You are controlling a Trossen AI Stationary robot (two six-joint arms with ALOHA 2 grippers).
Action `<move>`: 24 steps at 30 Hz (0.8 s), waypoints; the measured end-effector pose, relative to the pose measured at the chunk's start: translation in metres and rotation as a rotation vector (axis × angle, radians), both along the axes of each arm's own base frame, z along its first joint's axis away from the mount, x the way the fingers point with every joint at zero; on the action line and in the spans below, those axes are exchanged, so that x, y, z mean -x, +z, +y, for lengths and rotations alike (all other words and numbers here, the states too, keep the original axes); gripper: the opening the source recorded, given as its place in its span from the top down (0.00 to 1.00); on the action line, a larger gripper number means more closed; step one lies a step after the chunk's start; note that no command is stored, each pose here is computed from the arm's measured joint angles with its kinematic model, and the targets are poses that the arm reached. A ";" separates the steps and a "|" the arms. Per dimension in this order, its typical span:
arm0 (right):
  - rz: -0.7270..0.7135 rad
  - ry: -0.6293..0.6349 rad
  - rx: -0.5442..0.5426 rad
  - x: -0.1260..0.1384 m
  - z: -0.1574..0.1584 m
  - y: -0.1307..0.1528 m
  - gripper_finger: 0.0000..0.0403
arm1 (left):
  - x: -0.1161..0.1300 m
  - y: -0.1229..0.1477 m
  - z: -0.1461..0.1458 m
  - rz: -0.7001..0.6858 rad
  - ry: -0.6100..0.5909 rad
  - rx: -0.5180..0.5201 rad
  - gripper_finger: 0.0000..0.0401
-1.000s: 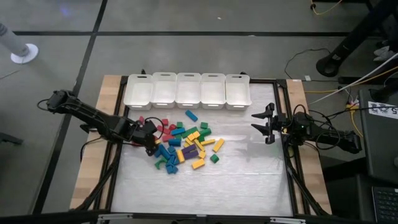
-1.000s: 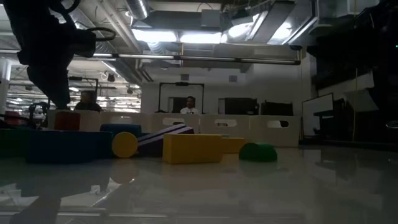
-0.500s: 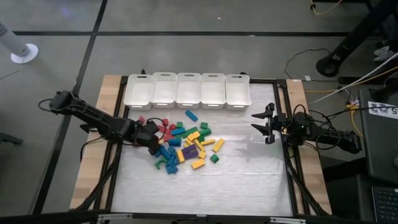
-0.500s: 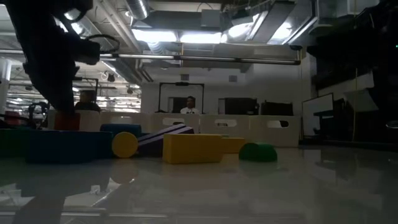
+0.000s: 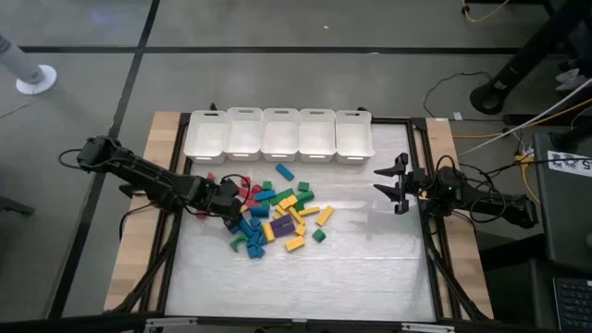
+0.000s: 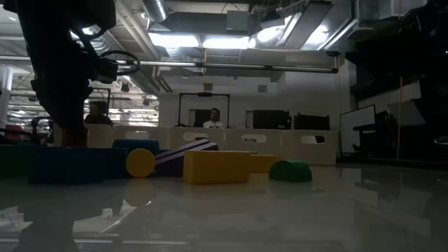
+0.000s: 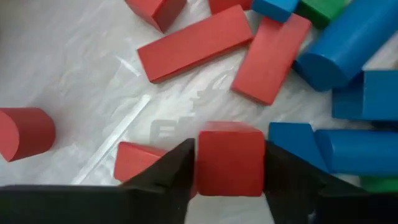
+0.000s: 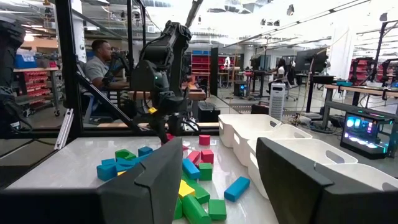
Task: Sort blocks
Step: Put the red block into the middle left white bin
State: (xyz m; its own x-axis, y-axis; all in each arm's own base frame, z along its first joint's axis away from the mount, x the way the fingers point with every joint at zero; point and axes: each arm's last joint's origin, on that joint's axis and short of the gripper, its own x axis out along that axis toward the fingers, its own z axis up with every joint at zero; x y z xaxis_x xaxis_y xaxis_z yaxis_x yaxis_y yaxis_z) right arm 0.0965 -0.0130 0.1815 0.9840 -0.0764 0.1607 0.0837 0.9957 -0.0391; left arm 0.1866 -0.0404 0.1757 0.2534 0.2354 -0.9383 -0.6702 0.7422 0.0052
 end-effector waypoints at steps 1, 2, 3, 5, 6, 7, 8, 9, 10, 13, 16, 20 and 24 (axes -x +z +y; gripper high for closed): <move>0.000 0.000 0.000 0.000 0.000 0.000 0.49 | 0.000 0.000 0.000 -0.003 -0.003 0.003 0.68; 0.000 0.000 0.000 0.000 0.000 0.000 0.49 | 0.000 0.000 0.000 -0.004 -0.003 0.006 0.71; -0.001 0.000 0.000 0.000 0.000 0.000 0.49 | 0.000 0.001 0.000 -0.007 0.000 0.009 0.71; -0.001 0.000 0.000 0.000 0.000 0.000 0.49 | 0.000 0.002 0.000 -0.013 0.001 0.014 0.71; -0.005 0.000 0.000 0.000 0.000 0.001 0.49 | 0.001 0.003 0.000 -0.017 -0.001 0.015 0.71; -0.006 0.000 0.001 0.000 0.000 0.001 0.49 | 0.001 0.005 0.000 -0.022 -0.004 0.016 0.71; -0.008 0.000 0.001 0.000 0.000 0.001 0.49 | 0.000 0.008 0.000 -0.034 -0.007 0.018 0.71; -0.009 0.000 0.001 0.000 0.000 0.001 0.49 | -0.001 0.012 0.000 -0.053 -0.006 0.023 0.71; -0.009 0.000 0.001 0.000 0.000 0.001 0.49 | -0.002 0.016 0.000 -0.073 -0.005 0.028 0.71; -0.011 0.000 0.001 0.000 0.000 0.001 0.49 | -0.003 0.032 0.004 -0.134 -0.011 0.032 0.71; -0.041 0.000 0.006 0.001 0.000 0.004 0.49 | -0.002 0.051 0.011 -0.203 -0.019 0.013 0.71; -0.088 0.000 0.014 0.002 0.000 0.009 0.49 | 0.004 0.075 0.028 -0.301 0.013 -0.079 0.71; -0.097 0.000 0.015 0.002 0.000 0.009 0.49 | 0.018 0.096 0.048 -0.368 0.092 -0.224 0.71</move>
State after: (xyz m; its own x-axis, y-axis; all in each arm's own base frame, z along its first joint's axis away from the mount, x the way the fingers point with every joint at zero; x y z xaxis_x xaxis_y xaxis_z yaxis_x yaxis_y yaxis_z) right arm 0.0945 -0.0127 0.1909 0.9639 -0.0729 0.2560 0.0875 0.9951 -0.0462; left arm 0.1687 0.0075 0.2717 0.5298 0.4603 -0.7124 -0.7208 0.6869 -0.0923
